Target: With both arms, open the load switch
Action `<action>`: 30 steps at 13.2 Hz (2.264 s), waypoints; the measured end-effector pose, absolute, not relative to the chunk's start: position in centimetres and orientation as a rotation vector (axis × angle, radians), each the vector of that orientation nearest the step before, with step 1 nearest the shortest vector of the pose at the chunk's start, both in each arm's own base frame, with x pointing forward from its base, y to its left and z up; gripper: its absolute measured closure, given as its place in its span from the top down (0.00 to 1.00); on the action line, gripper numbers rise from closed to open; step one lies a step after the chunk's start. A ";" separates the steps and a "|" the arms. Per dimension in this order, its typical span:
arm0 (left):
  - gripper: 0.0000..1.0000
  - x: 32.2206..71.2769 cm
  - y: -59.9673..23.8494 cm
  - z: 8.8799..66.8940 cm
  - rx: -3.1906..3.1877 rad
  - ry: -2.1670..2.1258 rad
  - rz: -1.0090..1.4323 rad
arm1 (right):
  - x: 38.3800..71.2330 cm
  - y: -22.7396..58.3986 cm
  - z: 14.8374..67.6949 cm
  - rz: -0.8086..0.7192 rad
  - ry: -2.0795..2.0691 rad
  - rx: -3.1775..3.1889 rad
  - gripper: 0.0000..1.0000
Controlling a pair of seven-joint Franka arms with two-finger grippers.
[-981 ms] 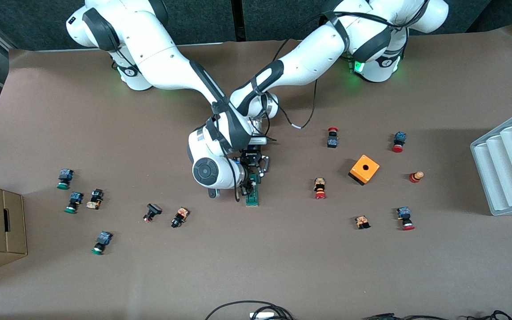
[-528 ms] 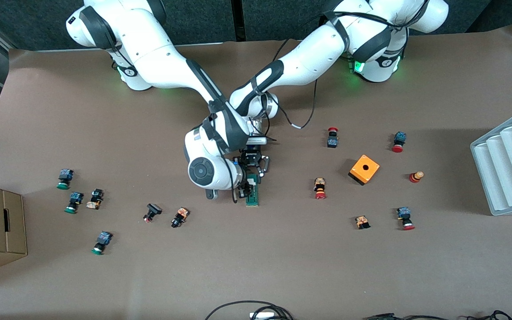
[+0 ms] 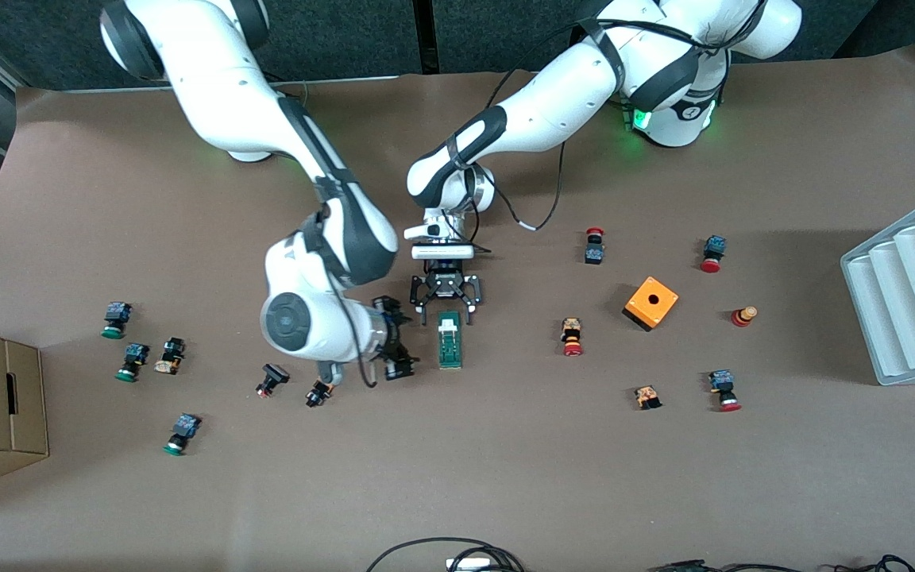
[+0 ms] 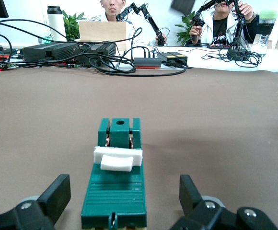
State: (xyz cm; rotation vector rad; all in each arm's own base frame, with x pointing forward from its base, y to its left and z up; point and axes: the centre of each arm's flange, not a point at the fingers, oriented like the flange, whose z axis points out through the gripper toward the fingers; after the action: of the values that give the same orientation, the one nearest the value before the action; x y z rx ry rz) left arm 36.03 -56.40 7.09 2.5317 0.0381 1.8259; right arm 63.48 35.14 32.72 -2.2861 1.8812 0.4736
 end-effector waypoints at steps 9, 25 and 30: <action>1.00 34.6 -60.0 12.6 2.932 -0.123 1.636 | 65.1 16.5 48.0 0.278 1.000 -2.704 1.00; 1.00 44.7 -57.3 34.8 3.332 -0.655 0.706 | 51.7 -2.5 56.4 0.022 0.000 -3.122 1.00; 1.00 49.2 -51.8 42.6 3.253 -0.677 0.471 | 52.2 -2.5 57.2 -0.014 0.001 -3.124 1.00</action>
State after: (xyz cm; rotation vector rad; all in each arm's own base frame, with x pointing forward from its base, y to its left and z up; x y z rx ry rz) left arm 49.15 -51.78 42.56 3.2531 -0.6766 0.4710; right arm 52.24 -2.50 57.18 -3.1243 0.0013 -0.0143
